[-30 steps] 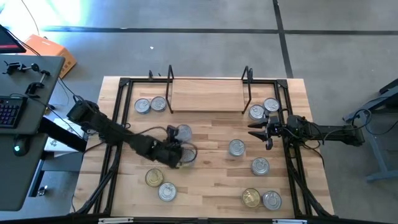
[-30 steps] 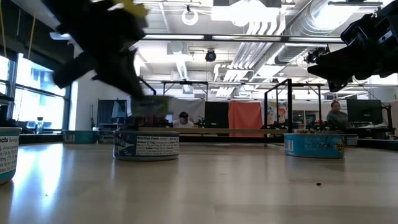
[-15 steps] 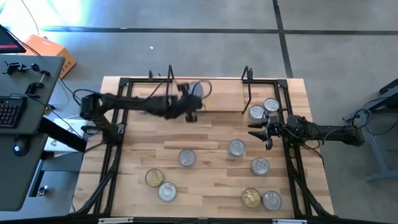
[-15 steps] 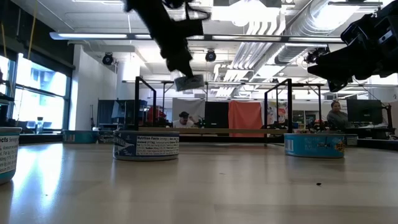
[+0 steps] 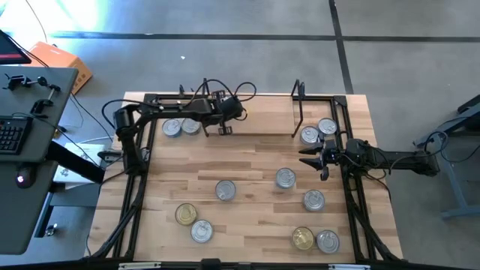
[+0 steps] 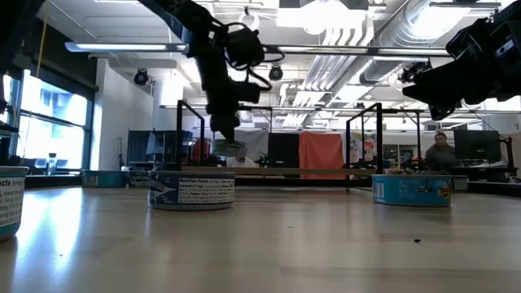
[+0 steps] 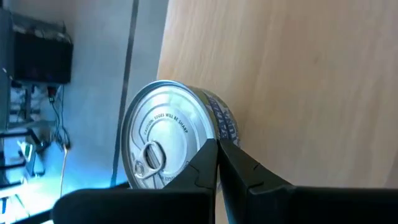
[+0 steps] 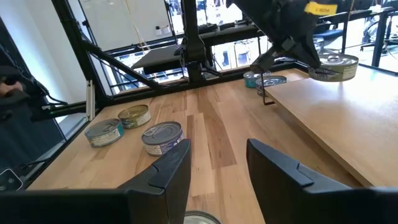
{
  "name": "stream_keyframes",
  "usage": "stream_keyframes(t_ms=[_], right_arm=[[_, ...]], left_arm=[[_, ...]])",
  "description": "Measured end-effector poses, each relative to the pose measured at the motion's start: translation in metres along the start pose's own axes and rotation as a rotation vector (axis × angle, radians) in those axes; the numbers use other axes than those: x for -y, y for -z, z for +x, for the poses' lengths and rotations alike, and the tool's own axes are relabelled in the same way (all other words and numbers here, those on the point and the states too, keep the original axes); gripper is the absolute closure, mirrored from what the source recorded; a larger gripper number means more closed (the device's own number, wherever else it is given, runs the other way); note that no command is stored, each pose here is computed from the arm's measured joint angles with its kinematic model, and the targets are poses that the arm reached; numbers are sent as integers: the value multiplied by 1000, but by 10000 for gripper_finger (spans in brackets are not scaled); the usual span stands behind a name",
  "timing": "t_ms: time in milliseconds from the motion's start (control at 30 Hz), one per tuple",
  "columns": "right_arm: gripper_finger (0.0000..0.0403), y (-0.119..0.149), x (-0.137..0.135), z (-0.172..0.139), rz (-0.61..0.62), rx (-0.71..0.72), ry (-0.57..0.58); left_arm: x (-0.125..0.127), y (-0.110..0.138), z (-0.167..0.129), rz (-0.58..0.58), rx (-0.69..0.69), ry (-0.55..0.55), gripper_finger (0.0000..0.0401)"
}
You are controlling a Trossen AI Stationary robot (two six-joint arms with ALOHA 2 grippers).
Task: Stack canned seafood by type on shelf
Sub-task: Put the green tuna can on the shelf
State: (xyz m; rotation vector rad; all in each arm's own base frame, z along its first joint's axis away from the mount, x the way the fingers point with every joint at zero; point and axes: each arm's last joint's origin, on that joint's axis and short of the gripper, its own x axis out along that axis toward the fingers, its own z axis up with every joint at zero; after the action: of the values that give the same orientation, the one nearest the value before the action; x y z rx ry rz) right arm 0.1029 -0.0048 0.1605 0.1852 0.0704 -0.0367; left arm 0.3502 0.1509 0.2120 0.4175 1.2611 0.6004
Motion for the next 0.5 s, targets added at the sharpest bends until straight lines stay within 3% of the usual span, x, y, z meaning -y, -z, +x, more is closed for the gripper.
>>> stream_keyframes(t_ms=[500], right_arm=[[256,0,0,0,0,0,0]], left_arm=[[-17,13,13,-47,-36,90,399]])
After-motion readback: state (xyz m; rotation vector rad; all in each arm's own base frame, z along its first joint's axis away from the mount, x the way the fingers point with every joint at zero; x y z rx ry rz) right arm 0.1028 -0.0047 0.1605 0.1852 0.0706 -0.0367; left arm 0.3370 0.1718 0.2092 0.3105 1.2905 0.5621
